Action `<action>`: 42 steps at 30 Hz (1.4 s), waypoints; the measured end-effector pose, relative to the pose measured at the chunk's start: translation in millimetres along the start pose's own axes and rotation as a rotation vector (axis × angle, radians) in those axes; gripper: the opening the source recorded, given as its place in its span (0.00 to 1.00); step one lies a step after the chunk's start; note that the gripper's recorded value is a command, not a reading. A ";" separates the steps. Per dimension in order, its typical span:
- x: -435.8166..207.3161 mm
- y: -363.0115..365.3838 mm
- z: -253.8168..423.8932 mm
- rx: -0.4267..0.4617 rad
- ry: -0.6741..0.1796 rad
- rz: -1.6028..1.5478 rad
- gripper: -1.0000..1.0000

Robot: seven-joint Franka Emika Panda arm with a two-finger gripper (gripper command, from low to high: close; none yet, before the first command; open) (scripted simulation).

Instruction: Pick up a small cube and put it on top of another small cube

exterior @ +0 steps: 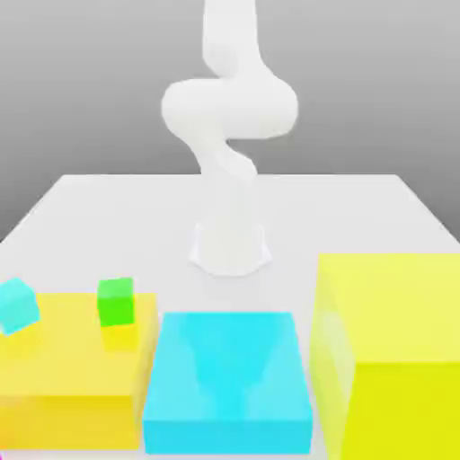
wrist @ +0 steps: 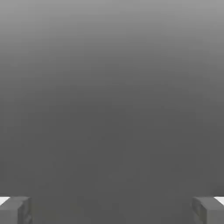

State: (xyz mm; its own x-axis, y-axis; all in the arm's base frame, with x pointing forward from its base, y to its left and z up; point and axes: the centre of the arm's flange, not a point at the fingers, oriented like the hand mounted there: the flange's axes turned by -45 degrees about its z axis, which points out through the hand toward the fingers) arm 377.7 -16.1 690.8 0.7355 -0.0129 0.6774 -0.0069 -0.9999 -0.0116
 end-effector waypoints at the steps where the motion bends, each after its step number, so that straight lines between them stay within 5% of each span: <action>1: 3.4 7.3 15.8 0.001 -0.024 0.000 0.50; 18: -27.9 148.5 269.3 -0.003 -0.385 0.018 0.50; 34: -201.1 285.9 460.7 -0.018 -0.722 0.016 0.50; 38: -249.6 294.3 508.1 -0.019 -0.743 0.014 0.50; 39: -256.5 294.6 514.7 -0.019 -0.744 0.014 0.00; 42: -256.5 294.6 514.7 -0.018 -0.744 0.015 0.00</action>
State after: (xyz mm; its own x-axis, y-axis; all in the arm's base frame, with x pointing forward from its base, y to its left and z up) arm 535.7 -305.4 135.1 0.9996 -0.0265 0.0004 -0.0265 -0.9996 -0.0004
